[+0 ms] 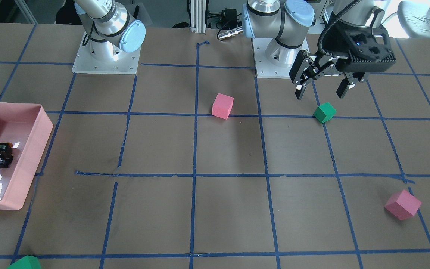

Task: Align button upright
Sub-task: 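Lower the right gripper into the bin and grasp the button switch, then lift the switch out of the bin and carry it toward the table center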

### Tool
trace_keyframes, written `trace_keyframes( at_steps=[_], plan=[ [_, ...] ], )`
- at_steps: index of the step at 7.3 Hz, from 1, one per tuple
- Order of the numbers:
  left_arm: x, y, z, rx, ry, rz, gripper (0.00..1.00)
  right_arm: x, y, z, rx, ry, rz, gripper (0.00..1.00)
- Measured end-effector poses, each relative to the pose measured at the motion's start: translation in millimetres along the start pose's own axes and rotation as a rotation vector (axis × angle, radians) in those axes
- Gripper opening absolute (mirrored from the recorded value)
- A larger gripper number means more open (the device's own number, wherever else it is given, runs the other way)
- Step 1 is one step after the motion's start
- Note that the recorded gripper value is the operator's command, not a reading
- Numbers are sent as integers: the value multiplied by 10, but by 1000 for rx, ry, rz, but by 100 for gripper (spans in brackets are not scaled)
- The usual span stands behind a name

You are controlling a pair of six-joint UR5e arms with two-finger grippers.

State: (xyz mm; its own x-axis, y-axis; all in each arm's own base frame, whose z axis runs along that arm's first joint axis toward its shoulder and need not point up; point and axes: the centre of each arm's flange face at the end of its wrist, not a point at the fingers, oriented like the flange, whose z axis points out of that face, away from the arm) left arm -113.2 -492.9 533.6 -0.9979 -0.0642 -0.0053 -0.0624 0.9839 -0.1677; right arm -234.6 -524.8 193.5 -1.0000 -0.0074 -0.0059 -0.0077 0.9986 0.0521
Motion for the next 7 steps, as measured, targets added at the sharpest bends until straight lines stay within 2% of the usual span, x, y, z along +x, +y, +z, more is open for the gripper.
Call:
trace_keyframes(
  at_steps=[2,3,4,6,7],
  plan=[
    [-1,-1,0,0,0,0,100,31,-11,-188,5,20,-3,0],
    [-3,-2,-1,1,0,-1,100,58,-22,-397,17,40,-4,0],
    [-4,-2,-1,1,0,-1,100,84,-40,-653,26,50,-4,0],
    [-4,-1,0,0,0,-1,100,74,-172,-1169,46,38,-28,0],
    [-4,-2,-1,1,0,-1,100,-120,-291,-1513,78,27,-64,0]
  ],
)
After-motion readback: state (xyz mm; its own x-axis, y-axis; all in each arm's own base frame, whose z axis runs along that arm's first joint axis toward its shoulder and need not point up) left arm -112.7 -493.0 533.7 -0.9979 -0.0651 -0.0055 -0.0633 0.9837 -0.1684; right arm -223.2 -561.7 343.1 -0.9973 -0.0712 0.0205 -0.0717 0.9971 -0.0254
